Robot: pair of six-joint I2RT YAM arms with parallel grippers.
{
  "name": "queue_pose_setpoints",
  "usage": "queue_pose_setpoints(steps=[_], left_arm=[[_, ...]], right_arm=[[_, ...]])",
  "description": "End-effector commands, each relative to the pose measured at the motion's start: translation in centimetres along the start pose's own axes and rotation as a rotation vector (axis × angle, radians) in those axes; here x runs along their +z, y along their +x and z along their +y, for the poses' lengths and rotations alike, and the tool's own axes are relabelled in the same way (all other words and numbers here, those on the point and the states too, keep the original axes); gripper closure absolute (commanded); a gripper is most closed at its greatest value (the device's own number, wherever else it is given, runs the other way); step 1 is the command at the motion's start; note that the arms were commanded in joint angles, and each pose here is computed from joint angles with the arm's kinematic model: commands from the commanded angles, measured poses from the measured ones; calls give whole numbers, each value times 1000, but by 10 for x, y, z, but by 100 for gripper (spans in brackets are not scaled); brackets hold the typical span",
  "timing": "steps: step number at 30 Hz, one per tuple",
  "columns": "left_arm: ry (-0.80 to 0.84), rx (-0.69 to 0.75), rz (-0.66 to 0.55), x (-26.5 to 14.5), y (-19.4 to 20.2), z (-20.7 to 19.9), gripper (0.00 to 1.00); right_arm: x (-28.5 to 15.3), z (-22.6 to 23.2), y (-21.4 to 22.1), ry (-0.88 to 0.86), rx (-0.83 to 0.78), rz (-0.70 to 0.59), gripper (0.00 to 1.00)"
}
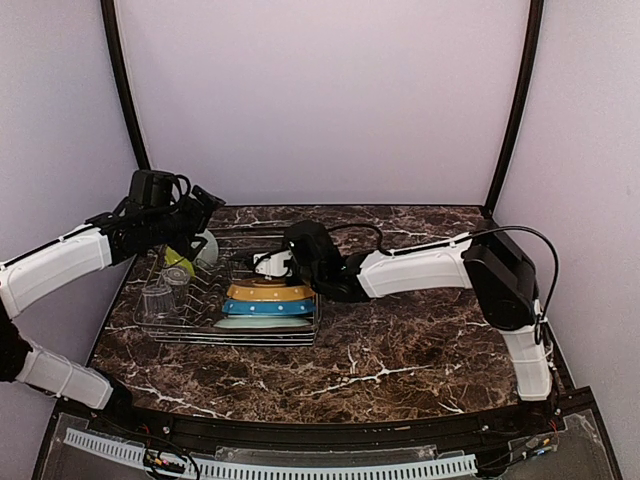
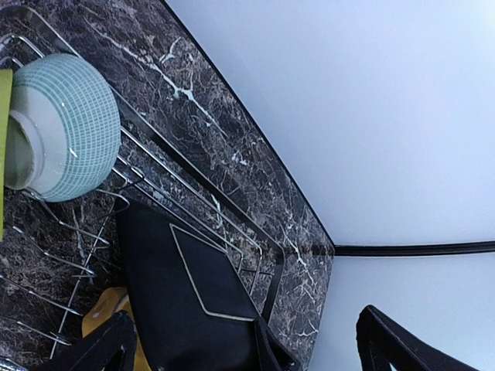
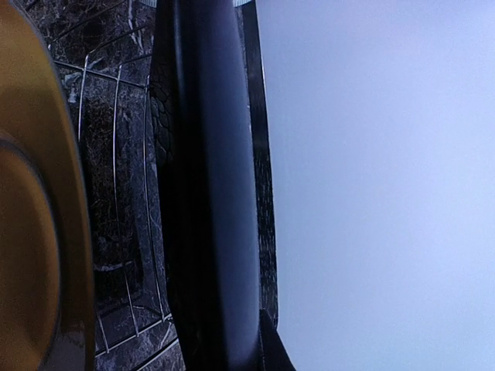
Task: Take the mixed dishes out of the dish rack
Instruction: Grab the plate from the dish rack.
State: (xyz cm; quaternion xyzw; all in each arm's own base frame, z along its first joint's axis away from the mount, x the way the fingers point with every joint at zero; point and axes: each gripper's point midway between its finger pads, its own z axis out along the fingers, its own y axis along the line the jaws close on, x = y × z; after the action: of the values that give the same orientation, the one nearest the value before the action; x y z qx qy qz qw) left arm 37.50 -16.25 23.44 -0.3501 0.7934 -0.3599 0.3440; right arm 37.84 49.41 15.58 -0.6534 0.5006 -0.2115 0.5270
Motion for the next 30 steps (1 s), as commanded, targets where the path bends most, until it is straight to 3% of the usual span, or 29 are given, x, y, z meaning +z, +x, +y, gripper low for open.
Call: queue_pose_setpoints(steps=[1, 30], left_arm=[[-14, 39, -64, -21, -18, -3, 0], [-20, 37, -108, -38, -26, 3, 0]], right_arm=[[-24, -69, -36, 244, 36, -117, 100], [-113, -181, -42, 479, 192, -215, 100]])
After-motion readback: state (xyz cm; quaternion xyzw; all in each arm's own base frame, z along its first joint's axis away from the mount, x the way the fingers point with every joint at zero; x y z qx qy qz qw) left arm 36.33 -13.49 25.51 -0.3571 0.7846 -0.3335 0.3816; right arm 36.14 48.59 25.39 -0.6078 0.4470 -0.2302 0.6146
